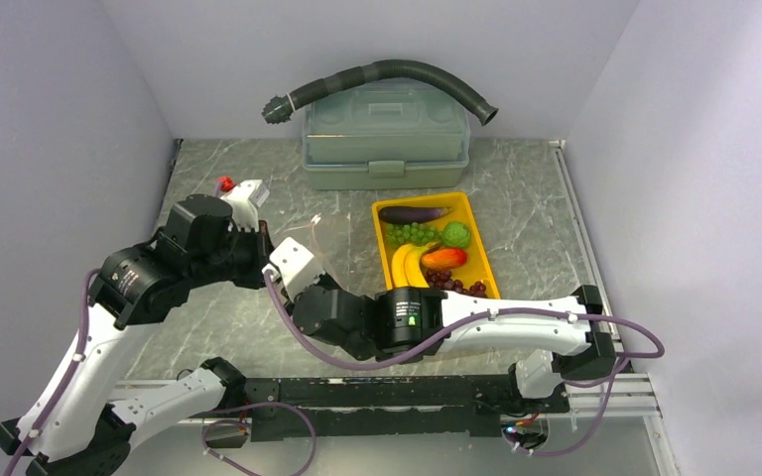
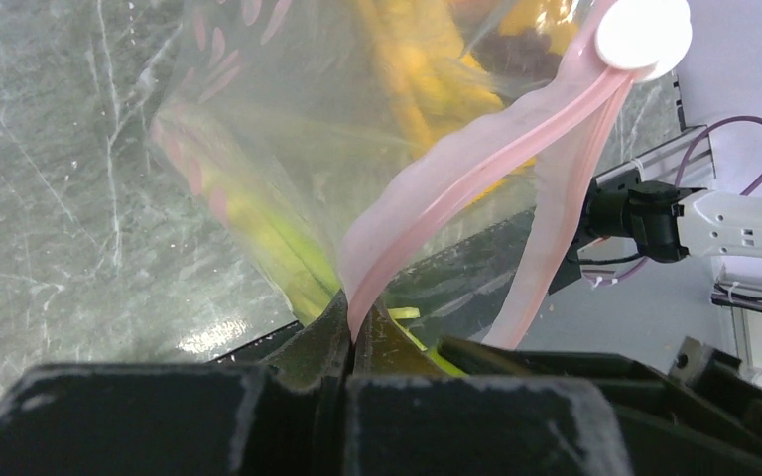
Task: Place the food in the zip-top bag and seal the zipper
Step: Adjust the zipper food storage bag at the center of the board, then pick up the fake fruit from the bin, then place the fake fruit in the zipper food storage bag.
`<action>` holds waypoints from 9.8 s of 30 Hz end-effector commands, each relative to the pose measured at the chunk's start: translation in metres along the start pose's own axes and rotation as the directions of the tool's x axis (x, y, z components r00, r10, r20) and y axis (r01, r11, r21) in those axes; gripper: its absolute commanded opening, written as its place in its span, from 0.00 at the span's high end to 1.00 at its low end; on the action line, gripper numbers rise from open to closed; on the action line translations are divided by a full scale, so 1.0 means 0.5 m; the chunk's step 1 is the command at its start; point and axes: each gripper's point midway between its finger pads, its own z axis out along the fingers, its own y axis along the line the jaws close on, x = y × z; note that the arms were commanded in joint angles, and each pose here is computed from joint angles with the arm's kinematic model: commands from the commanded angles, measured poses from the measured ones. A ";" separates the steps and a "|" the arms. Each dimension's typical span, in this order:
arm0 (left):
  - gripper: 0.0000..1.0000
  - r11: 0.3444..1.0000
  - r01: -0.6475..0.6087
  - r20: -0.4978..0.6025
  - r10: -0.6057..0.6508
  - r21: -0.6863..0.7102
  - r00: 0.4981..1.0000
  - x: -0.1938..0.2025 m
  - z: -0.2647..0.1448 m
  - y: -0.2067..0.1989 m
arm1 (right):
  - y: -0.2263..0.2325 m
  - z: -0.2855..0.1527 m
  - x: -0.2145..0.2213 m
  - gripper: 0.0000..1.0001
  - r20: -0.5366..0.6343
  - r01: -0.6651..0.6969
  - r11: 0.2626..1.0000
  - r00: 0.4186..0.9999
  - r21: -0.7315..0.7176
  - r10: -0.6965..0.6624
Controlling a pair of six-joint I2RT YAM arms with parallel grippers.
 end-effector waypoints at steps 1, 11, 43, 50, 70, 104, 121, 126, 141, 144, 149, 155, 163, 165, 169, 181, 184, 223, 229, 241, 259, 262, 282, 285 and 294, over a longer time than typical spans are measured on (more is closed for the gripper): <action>1.00 0.997 -0.021 0.026 0.019 0.068 0.999 -0.009 -0.006 -0.023 | -0.020 0.031 -0.016 1.00 0.022 -0.081 0.996 0.997 0.036 0.081; 1.00 0.997 -0.020 0.036 0.017 0.081 0.999 -0.009 -0.012 -0.027 | -0.054 0.115 0.042 1.00 -0.109 -0.127 0.989 0.985 0.072 0.134; 1.00 1.000 0.007 0.061 -0.008 0.013 0.998 -0.023 0.011 -0.005 | -0.114 0.034 -0.031 0.61 -0.032 -0.164 0.978 0.985 0.130 0.169; 1.00 1.000 0.008 0.063 -0.008 0.006 0.998 -0.024 0.012 -0.002 | -0.124 0.009 -0.063 0.61 0.001 -0.166 0.977 0.986 0.134 0.168; 1.00 1.000 0.006 0.067 -0.006 0.004 0.998 -0.029 0.013 -0.004 | -0.040 0.008 -0.052 0.87 -0.039 -0.190 0.981 0.981 -0.037 0.189; 1.00 0.999 0.027 0.128 -0.031 0.033 0.991 -0.037 -0.028 -0.012 | 0.020 0.117 0.162 0.97 -0.268 -0.230 0.973 0.937 0.006 0.223; 1.00 0.997 0.044 0.126 -0.051 0.058 0.991 -0.029 -0.039 -0.018 | -0.012 0.051 0.053 0.82 -0.086 -0.362 0.931 0.930 -0.050 0.357; 1.00 0.997 0.048 0.122 -0.055 0.057 0.991 -0.027 -0.037 -0.017 | -0.043 0.029 0.010 0.77 -0.023 -0.356 0.934 0.934 -0.024 0.356; 1.00 0.998 0.055 0.113 -0.059 0.032 0.992 -0.029 -0.011 -0.009 | -0.083 -0.037 -0.077 0.67 0.088 -0.363 0.930 0.926 -0.059 0.367; 1.00 0.998 0.053 0.113 -0.055 0.022 0.992 -0.032 -0.004 -0.006 | -0.107 -0.069 -0.085 0.64 0.119 -0.372 0.926 0.919 -0.062 0.376; 1.00 0.999 0.042 0.134 -0.038 -0.024 0.990 -0.046 -0.002 0.007 | -0.186 -0.122 -0.065 0.58 0.168 -0.390 0.920 0.910 0.030 0.380; 1.00 0.992 0.008 0.143 0.010 -0.129 0.990 -0.069 -0.012 0.034 | -0.289 -0.165 0.002 0.52 0.184 -0.422 0.893 0.901 0.156 0.394; 1.00 0.960 -0.038 0.161 0.086 -0.278 0.983 -0.113 -0.039 0.070 | -0.376 -0.155 0.102 0.48 0.147 -0.449 0.851 0.894 0.273 0.424; 1.00 0.949 -0.047 0.165 0.103 -0.313 0.981 -0.124 -0.042 0.079 | -0.388 -0.146 0.123 0.48 0.128 -0.443 0.846 0.897 0.297 0.424; 1.00 0.916 -0.064 0.166 0.140 -0.395 0.976 -0.145 -0.040 0.102 | -0.406 -0.123 0.159 0.46 0.090 -0.426 0.841 0.902 0.334 0.422; 1.00 0.850 -0.111 0.098 0.187 -0.515 0.978 -0.126 0.033 0.163 | -0.463 -0.025 0.275 0.31 -0.026 -0.440 0.815 0.875 0.378 0.484; 1.00 0.856 -0.112 0.084 0.178 -0.504 0.980 -0.116 0.050 0.163 | -0.476 -0.003 0.298 0.29 -0.048 -0.450 0.804 0.861 0.388 0.505; 1.00 0.943 -0.197 0.245 0.265 -0.270 0.933 -0.095 0.122 0.117 | -0.663 0.084 0.575 0.16 0.088 -0.572 0.268 0.518 0.775 0.851; 1.00 0.942 -0.197 0.245 0.266 -0.273 0.932 -0.083 0.125 0.126 | -0.659 0.106 0.607 0.18 0.103 -0.580 0.205 0.453 0.788 0.885; 1.00 0.944 -0.193 0.257 0.264 -0.269 0.930 -0.074 0.120 0.134 | -0.657 0.122 0.651 0.33 0.119 -0.562 0.153 0.418 0.813 0.901; 1.00 0.965 -0.164 0.258 0.215 -0.206 0.942 -0.078 0.129 0.139 | -0.678 0.064 0.493 1.00 0.197 -0.684 0.245 0.499 0.687 0.844; 1.00 0.966 -0.161 0.256 0.211 -0.202 0.944 -0.077 0.131 0.139 | -0.664 0.058 0.441 1.00 0.173 -0.703 0.328 0.540 0.631 0.824; 1.00 0.973 -0.158 0.242 0.196 -0.169 0.950 -0.075 0.140 0.135 | -0.274 0.020 0.031 1.00 0.215 -0.378 0.904 0.883 -0.201 0.417; 1.00 0.973 -0.154 0.244 0.193 -0.169 0.950 -0.076 0.139 0.137 | -0.231 0.015 0.015 1.00 0.232 -0.292 0.920 0.906 -0.259 0.353; 1.00 0.974 -0.150 0.250 0.191 -0.172 0.949 -0.078 0.137 0.140 | -0.129 0.012 0.006 1.00 0.284 -0.087 0.910 0.934 -0.405 0.215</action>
